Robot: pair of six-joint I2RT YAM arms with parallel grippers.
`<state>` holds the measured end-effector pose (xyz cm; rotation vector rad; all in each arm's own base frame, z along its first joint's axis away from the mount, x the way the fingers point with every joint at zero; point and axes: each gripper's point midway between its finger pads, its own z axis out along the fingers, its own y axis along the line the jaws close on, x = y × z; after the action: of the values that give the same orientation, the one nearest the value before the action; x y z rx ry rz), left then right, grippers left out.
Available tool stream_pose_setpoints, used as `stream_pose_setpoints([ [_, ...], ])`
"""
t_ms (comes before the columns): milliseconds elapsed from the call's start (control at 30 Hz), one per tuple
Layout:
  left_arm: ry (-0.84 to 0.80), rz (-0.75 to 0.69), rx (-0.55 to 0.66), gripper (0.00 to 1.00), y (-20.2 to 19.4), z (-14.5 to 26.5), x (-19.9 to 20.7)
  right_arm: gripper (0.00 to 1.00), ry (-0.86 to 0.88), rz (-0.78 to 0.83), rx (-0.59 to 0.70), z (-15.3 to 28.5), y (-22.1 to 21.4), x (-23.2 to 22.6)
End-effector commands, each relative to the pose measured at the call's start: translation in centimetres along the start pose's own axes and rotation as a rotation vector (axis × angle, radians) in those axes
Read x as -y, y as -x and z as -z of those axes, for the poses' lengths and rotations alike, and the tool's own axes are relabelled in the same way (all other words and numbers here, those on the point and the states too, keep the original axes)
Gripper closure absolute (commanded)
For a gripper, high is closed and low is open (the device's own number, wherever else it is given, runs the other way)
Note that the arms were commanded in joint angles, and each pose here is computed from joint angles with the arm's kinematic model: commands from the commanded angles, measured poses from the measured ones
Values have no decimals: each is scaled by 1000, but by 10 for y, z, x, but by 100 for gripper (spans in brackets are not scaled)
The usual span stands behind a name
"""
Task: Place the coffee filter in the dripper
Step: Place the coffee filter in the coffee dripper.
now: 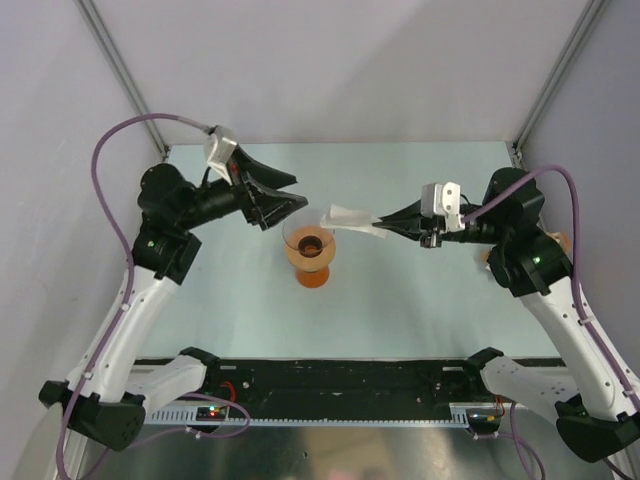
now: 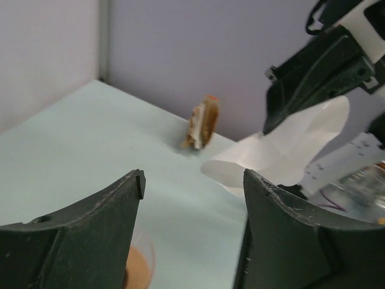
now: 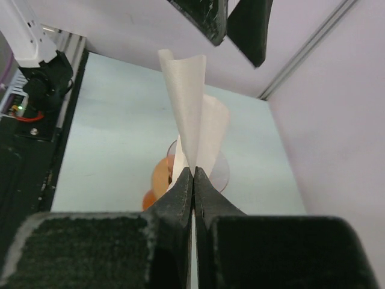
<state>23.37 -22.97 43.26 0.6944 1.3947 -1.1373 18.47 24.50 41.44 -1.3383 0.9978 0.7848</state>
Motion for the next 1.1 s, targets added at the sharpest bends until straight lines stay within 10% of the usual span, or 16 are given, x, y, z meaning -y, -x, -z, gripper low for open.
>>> stream_pose_setpoints([
  [0,-193,63,-18,27,7,-6,44,100,-59,244,47,-1,22,12],
  [800,-280,38,-71,28,-20,-28,54,98,-70,391,91,-4,40,-1],
  [1067,-290,20,-53,14,-19,-27,55,94,-81,396,92,-3,39,-1],
])
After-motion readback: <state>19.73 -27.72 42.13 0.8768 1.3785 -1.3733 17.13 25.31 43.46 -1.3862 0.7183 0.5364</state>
